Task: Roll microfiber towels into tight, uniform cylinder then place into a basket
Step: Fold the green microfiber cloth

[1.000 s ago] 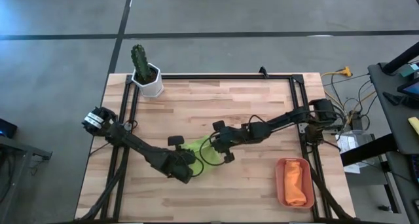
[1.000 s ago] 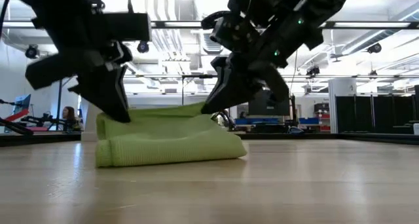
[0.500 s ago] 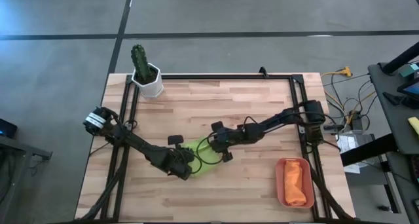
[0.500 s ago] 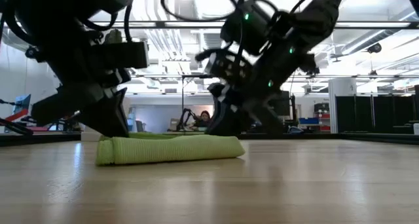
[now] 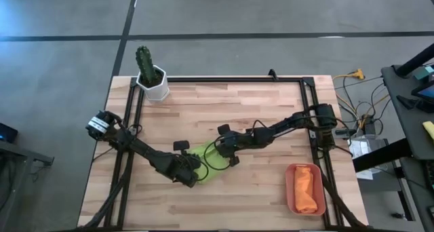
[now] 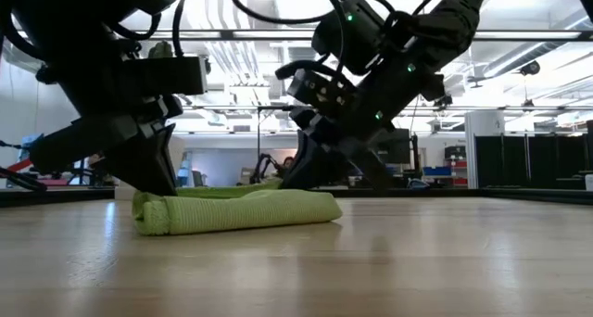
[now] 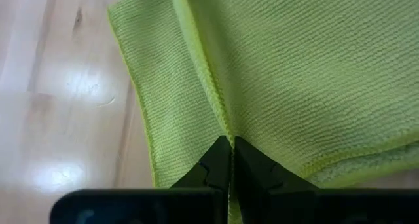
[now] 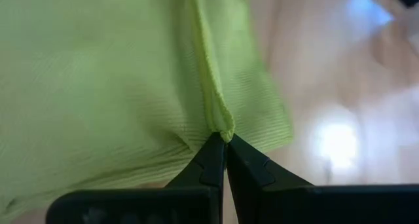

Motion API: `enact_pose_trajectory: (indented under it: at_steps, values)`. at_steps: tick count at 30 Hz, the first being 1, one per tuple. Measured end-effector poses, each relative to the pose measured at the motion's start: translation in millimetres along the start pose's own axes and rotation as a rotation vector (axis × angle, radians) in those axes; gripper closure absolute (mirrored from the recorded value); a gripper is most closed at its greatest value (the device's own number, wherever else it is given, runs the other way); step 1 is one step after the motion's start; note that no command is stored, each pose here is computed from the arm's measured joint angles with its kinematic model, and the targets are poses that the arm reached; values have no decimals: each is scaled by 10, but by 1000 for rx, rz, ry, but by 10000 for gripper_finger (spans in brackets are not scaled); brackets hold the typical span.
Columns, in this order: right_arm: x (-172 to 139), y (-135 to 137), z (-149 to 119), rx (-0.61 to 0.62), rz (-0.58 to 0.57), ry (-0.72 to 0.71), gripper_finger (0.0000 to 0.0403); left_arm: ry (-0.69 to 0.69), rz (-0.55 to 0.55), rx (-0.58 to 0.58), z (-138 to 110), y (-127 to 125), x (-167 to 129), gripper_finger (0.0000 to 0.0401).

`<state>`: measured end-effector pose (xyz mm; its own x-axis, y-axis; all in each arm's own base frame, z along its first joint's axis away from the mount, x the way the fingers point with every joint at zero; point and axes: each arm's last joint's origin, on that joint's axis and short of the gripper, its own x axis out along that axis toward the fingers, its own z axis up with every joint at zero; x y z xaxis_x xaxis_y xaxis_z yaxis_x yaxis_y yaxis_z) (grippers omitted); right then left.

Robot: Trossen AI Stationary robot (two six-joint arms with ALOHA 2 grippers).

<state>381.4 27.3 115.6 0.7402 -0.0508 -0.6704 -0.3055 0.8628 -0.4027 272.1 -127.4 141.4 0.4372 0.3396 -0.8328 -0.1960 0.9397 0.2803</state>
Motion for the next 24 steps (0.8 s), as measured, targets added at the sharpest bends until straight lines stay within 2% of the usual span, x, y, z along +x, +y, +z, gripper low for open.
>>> enact_pose_trajectory:
  at_steps: [5,12,16,20,24]
  values:
    - [0,24,3,-13,75,-33,380,31,-42,3,-17,-34,34,394]
    - [2,17,-12,1,72,-28,301,20,-55,-1,-8,-46,10,319]
    - [2,12,-22,-6,65,-19,263,11,-77,-8,10,-33,-44,290]
    - [-27,6,-37,-52,44,24,245,12,-76,-8,39,6,-128,283]
    - [-170,-37,12,-58,52,44,243,16,-58,3,73,58,-257,283]
